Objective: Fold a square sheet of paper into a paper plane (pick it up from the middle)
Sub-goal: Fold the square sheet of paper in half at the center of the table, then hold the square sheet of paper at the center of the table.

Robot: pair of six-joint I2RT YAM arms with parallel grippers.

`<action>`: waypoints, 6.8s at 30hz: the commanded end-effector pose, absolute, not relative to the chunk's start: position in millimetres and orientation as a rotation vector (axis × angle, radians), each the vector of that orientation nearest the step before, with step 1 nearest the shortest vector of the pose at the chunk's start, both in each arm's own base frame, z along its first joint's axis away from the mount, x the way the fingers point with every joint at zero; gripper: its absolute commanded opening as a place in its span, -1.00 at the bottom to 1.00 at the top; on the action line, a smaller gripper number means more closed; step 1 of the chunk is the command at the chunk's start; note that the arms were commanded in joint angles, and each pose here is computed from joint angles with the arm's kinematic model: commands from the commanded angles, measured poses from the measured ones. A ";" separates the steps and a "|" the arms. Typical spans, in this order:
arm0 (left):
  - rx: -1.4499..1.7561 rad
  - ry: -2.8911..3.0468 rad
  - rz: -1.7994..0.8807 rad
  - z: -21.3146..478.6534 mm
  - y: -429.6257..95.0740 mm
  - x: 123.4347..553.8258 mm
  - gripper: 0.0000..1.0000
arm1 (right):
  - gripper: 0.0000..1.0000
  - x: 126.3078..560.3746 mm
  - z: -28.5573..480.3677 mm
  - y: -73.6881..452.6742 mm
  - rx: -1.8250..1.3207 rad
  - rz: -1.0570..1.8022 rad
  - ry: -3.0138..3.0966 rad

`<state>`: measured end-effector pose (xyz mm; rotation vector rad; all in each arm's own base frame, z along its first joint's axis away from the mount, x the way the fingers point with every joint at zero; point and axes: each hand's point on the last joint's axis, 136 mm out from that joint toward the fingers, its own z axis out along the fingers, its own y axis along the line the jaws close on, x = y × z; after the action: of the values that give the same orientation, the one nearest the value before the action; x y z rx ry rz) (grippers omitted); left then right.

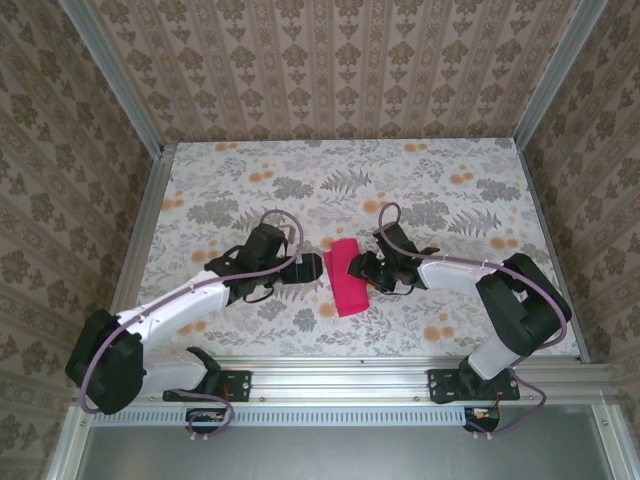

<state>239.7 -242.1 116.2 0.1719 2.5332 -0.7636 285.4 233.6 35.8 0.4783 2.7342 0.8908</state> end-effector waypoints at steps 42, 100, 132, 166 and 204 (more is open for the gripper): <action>0.100 2.585 -0.805 109.9 -255.5 245.4 0.07 | 0.21 270.7 25.0 247.6 0.566 0.728 2.736; 0.071 2.705 -0.916 84.8 -277.9 251.1 -0.53 | 0.25 272.6 29.3 254.1 0.503 0.624 2.794; 0.020 2.718 -0.855 79.0 -269.1 255.5 -0.56 | 0.19 266.3 -0.6 242.9 0.588 0.478 2.871; 0.087 2.919 -0.912 31.1 -310.2 251.7 -1.00 | 0.17 258.7 -17.1 237.5 0.610 0.406 2.909; 0.137 3.011 -0.705 2.2 -290.1 243.7 -1.00 | -0.64 290.3 50.9 272.9 0.345 0.933 2.740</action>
<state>252.5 -302.1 19.7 0.1191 2.9392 -0.8103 285.8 268.9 48.6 0.3706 2.7449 0.9048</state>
